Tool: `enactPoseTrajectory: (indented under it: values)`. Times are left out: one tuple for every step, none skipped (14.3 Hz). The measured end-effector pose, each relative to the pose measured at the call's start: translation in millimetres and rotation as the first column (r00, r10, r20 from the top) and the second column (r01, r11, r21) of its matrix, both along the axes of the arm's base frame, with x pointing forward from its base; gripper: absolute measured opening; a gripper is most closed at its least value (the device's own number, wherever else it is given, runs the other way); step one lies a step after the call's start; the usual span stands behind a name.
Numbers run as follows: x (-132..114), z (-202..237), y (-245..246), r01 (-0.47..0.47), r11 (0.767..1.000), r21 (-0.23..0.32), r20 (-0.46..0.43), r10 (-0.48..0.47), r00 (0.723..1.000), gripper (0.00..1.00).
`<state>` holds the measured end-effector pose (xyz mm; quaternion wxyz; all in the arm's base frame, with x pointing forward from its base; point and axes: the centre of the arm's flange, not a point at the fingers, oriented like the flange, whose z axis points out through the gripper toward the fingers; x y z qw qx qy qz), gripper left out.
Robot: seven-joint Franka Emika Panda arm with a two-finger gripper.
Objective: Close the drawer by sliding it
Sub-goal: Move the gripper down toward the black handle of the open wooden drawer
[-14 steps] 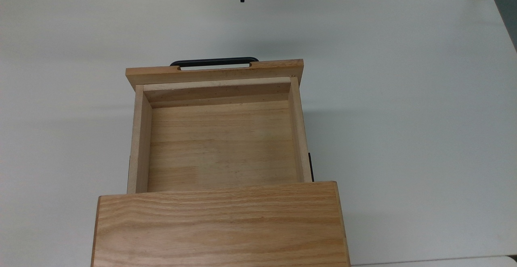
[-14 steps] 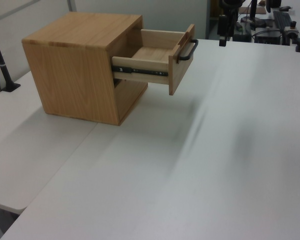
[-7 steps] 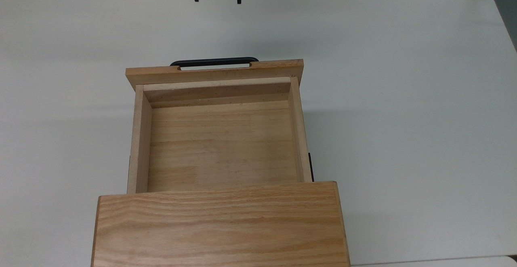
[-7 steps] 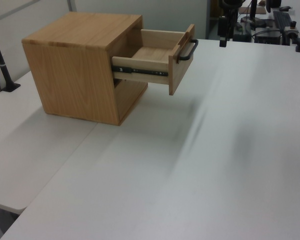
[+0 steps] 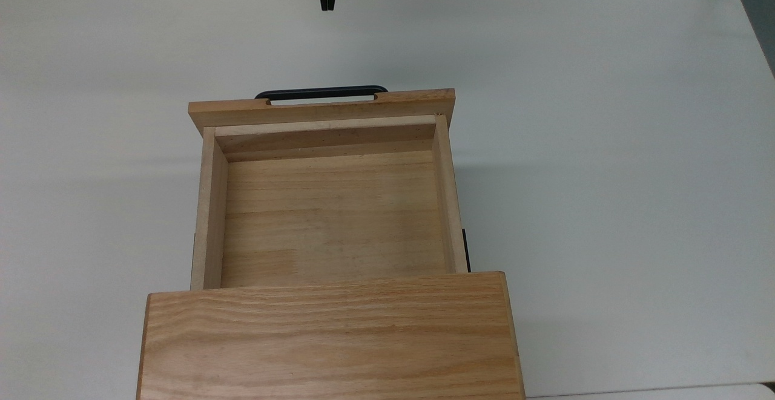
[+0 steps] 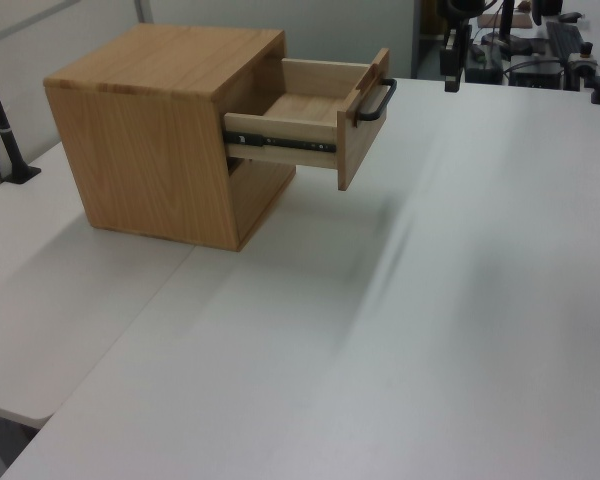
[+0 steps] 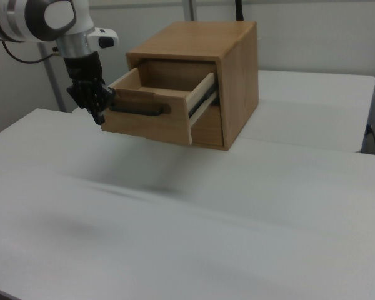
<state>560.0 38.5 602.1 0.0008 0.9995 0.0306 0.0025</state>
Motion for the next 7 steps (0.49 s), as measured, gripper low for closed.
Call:
enactPoseTrajectory:
  values:
    - [2,-4,0,-0.017,1.0,-0.001,-0.006,0.017,1.0,0.04]
    - [5,-8,1,-0.032,0.999,-0.001,-0.009,0.032,0.999,0.04]
    - [9,-13,1,-0.043,0.999,-0.001,-0.006,0.043,0.999,0.04]
    - [14,-20,2,-0.05,0.999,-0.002,-0.006,0.05,0.999,0.04]
    - [18,-27,2,-0.06,0.998,-0.002,-0.012,0.06,0.998,0.04]
    - [22,-35,2,-0.069,0.998,-0.003,-0.02,0.069,0.997,0.04]
    - [27,-43,3,-0.079,0.997,-0.003,-0.024,0.079,0.997,0.04]
